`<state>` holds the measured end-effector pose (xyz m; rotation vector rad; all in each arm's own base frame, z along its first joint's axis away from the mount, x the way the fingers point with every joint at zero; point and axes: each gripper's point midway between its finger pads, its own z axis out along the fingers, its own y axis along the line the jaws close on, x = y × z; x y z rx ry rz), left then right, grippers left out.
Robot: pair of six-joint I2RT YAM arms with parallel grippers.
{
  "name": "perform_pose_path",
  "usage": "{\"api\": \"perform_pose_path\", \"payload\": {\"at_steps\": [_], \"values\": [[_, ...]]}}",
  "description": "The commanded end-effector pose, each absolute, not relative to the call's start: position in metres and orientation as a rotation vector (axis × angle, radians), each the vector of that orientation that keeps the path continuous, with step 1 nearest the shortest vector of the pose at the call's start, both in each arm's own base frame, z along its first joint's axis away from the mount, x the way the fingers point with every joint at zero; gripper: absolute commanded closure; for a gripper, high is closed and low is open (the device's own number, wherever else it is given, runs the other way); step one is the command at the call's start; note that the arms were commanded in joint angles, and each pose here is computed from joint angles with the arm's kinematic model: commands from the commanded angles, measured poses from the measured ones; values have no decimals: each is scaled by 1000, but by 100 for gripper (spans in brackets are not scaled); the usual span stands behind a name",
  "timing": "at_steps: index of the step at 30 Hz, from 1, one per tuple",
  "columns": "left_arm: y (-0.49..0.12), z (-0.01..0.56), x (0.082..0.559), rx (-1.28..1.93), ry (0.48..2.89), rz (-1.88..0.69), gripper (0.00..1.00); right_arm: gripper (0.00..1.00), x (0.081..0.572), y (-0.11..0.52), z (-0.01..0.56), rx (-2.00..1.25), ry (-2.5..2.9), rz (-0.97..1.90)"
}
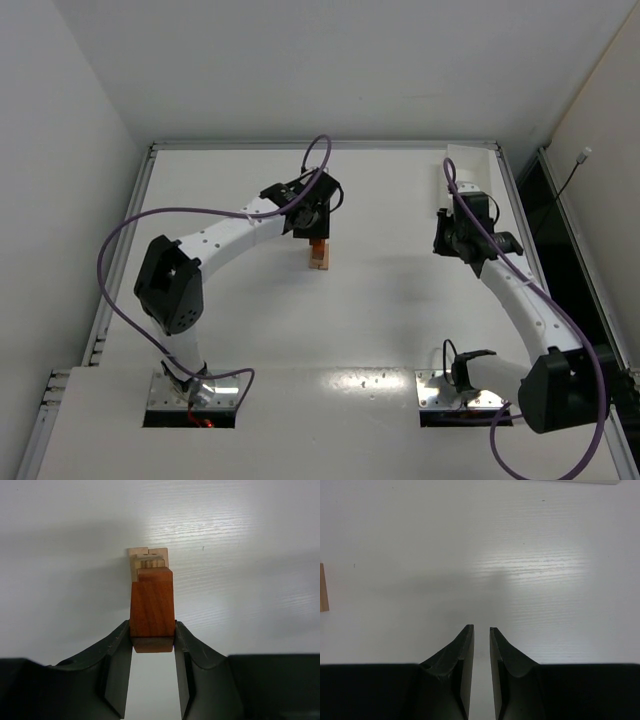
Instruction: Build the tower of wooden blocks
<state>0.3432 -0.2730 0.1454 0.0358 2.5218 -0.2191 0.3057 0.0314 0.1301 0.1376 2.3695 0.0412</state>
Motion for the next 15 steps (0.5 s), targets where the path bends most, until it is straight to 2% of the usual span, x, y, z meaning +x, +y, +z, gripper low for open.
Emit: {"api": "perform_pose_path", "payload": {"at_steps": [1,15], "values": [[-279,150,349,42,2489,-225,100,84,308,29,141,155,2323,46],[-283,133,347,59,2525,-232,100,84,306,25,137,182,2331,51]]}}
